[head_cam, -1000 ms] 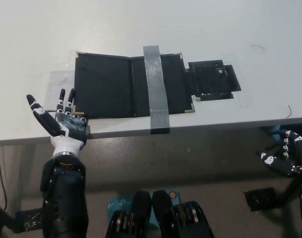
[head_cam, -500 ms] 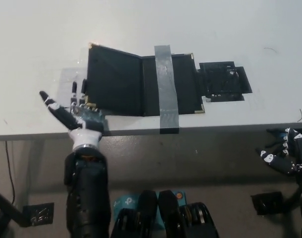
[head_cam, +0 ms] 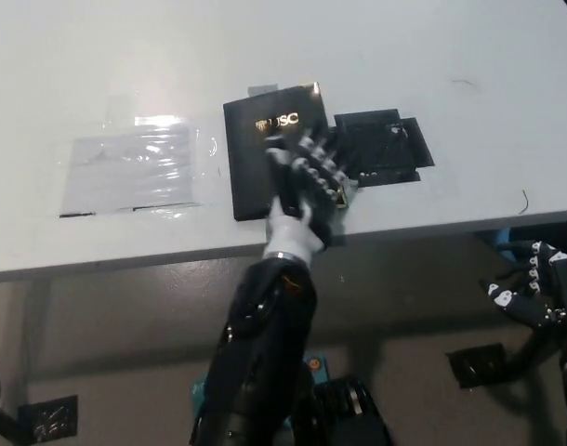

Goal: The robot uses its left hand to push the cover of the diary kept in the middle of the desk towards the right to close it

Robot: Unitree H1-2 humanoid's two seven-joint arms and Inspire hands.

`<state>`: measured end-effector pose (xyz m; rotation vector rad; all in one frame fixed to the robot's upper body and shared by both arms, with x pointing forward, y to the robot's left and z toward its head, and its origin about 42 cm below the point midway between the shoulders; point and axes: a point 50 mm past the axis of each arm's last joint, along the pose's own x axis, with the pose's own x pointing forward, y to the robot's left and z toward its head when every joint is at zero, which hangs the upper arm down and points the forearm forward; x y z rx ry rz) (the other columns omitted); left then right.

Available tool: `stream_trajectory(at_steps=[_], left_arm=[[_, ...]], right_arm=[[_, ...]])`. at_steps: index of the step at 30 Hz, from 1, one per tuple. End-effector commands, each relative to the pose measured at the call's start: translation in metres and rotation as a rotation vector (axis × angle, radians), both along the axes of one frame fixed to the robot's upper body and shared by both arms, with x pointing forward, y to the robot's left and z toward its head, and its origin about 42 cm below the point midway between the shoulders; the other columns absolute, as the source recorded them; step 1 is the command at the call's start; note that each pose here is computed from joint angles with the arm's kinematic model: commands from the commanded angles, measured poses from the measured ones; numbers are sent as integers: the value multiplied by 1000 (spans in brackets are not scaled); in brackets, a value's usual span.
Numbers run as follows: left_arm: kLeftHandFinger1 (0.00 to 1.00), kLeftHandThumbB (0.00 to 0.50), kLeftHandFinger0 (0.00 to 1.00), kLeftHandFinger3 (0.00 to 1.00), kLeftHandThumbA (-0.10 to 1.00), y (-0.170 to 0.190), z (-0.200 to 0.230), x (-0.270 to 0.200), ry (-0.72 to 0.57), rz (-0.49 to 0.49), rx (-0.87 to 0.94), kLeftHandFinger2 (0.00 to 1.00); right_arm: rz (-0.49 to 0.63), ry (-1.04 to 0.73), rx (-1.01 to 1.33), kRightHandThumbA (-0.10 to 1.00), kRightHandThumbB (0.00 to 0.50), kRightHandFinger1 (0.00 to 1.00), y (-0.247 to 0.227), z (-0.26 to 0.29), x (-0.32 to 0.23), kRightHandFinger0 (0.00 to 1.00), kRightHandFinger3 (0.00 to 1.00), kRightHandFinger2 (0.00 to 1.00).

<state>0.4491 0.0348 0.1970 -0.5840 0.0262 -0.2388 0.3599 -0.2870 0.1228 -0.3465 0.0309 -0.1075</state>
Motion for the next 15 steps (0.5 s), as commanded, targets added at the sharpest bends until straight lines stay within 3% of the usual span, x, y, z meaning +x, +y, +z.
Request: stream_trajectory(at_steps=[1,5,10,15], left_arm=[[1000,366,1000,1000,1000,8,4,1,-107,-7,194,1000],[1000,330,1000,1000,1000,17,-6,0,-96,-5,232,1000],[1000,352,1000,1000,1000,29,-17,2,-45,22,224,1000],[1000,366,1000,1000,1000,44,-17,5,-27,70,136,1000]], right_arm=[[28,-68,-32,798,137,244,4,19,12,157,594,352],[29,-57,-19,809,140,274,7,20,11,160,615,378],[27,-56,-18,807,131,287,6,18,9,165,619,391],[14,-46,-25,818,156,275,3,16,7,154,605,374]])
